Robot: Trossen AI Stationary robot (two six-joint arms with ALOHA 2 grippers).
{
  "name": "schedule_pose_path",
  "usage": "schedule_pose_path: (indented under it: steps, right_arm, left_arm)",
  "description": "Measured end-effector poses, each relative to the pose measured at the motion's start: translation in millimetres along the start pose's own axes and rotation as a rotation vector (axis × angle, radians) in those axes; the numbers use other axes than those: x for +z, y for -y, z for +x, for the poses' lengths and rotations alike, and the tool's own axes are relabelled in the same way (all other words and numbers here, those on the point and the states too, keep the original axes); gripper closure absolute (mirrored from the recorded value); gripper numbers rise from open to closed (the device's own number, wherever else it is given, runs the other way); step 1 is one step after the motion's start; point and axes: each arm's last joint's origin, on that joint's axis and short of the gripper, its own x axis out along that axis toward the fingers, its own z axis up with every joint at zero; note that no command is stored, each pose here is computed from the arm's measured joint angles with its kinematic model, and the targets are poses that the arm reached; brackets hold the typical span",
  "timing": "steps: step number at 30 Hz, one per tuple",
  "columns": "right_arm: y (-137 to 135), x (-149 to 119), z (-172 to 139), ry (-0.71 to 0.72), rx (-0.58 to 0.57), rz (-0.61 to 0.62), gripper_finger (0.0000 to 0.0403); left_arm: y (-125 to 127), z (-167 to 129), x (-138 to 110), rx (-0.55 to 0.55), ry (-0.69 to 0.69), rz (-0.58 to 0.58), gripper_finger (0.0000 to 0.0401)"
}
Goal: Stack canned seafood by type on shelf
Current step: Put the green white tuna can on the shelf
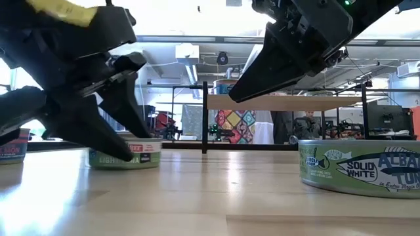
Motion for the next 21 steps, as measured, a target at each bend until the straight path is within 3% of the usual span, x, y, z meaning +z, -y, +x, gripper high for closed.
schedule_pose_path:
  steps: [5, 10, 16, 21]
  right_arm:
    - [0, 0, 0, 0.0, 0.0, 0.001, 0.0258]
    - [0, 0, 0, -0.004, -0.001, -0.004, 0.0258]
    - [0, -1, 0, -0.009, -0.003, -0.015, 0.0258]
    - [0, -1, 0, -0.009, -0.004, -0.016, 0.0258]
  left_arm:
    - [-1, 6, 14, -0.044, 0.135, 0.084, 0.0258]
    - [-5, 0, 24, -0.068, 0.224, 0.094, 0.026]
    - [7, -13, 20, -0.131, 0.195, 0.089, 0.0261]
    - [10, -16, 15, -0.085, 0.15, 0.081, 0.0261]
